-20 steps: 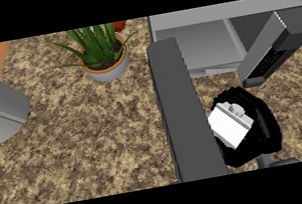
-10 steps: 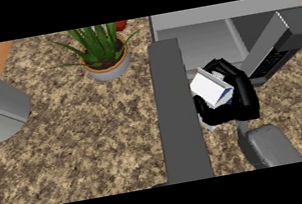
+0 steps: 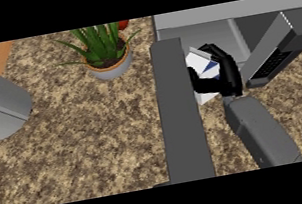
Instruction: Pick up the milk, place it into the microwave and close the microwave
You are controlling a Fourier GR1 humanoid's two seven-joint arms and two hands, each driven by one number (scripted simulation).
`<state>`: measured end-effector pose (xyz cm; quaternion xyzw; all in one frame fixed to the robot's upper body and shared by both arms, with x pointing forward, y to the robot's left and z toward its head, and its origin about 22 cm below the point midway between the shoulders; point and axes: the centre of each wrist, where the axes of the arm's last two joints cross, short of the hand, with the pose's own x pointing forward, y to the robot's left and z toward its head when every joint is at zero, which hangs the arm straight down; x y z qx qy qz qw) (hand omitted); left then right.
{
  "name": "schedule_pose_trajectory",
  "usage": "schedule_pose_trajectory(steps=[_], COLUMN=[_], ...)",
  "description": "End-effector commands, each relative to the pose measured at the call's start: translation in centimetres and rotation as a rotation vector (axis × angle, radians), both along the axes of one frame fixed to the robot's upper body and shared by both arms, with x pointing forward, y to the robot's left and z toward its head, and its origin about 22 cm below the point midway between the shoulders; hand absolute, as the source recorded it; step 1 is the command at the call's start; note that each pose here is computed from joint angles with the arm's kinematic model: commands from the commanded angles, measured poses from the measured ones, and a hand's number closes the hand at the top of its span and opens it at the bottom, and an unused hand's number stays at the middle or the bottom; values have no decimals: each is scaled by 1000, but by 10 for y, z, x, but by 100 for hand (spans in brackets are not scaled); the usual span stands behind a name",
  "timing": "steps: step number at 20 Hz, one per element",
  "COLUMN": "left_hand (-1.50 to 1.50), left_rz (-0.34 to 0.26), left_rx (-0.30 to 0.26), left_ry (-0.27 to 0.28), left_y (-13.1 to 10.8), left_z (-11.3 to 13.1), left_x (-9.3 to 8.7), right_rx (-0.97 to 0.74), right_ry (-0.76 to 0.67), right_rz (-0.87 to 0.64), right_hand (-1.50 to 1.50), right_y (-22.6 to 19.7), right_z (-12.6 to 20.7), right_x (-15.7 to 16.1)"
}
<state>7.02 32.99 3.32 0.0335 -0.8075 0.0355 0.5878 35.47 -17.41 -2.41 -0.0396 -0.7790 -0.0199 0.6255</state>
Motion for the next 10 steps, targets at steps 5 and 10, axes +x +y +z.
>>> schedule_pose_trajectory(steps=[5,10], left_hand=[-150,-150], left_rz=[-7,-17], left_rx=[0,2], left_ry=[13,22], left_y=[-3,13], left_z=[-5,-4], left_x=[13,12], right_rx=[-49,-117], right_ry=[-34,-127], right_rz=[3,-29], right_hand=[150,150], right_y=[-25,-12], right_z=[-27,-1], right_x=[21,46])
